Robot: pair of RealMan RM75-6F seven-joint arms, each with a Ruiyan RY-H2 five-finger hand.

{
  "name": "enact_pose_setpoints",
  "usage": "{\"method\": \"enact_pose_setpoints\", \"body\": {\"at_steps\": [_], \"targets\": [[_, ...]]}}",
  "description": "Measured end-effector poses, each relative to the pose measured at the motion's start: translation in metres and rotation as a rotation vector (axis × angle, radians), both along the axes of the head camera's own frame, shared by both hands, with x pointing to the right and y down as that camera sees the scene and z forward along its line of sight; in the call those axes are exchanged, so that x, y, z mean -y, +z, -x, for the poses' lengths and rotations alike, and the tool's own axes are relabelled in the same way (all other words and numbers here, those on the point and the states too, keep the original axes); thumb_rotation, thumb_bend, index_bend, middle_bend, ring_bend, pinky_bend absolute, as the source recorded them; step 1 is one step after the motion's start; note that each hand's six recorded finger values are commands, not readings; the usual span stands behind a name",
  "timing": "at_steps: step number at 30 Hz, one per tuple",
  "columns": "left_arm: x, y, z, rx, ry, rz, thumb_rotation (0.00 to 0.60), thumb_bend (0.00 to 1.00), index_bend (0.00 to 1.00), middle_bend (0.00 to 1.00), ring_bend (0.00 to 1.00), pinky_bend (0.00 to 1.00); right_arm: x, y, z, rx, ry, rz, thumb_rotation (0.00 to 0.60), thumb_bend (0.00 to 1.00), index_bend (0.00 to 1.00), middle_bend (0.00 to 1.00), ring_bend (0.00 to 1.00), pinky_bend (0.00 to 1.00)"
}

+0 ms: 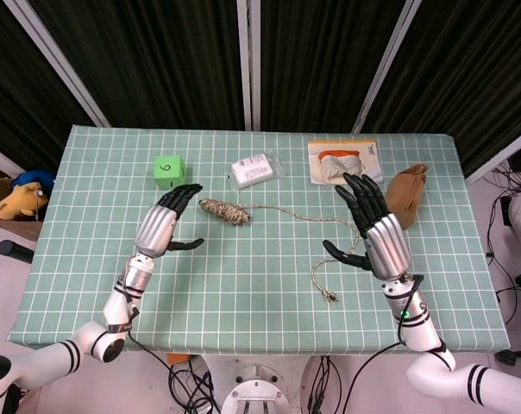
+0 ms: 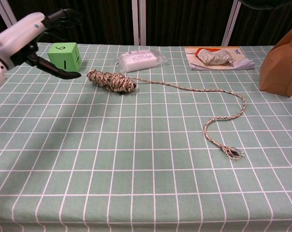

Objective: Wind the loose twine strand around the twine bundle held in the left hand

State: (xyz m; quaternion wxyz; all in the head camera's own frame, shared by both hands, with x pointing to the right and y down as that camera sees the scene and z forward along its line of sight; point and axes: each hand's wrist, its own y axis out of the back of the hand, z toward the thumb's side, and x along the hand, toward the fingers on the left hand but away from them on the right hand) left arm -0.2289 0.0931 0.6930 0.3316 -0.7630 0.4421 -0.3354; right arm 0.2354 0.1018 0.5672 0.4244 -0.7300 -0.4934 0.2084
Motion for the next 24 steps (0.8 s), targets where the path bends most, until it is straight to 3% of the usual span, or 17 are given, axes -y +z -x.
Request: {"method": "enact_pose_setpoints", "body": {"at_steps": [9,18,24], "targets": [[0.011,0.024,-0.020,0.083,0.066,0.035,0.600,0.11,0.11,0.14,0.11,0.22,0.000,0.005,-0.012,-0.028,0.013,0.018,0.600,0.18,0.00,0.00,0.00,0.00],[0.030,0.052,-0.031,0.260,0.191,0.075,0.600,0.21,0.14,0.16,0.12,0.22,0.001,0.004,-0.035,-0.096,0.035,0.017,0.600,0.18,0.00,0.00,0.00,0.00],[0.044,0.076,-0.036,0.380,0.248,0.133,0.600,0.26,0.24,0.19,0.16,0.25,-0.001,0.003,-0.049,-0.139,0.052,0.018,0.600,0.18,0.00,0.00,0.00,0.00]]}}
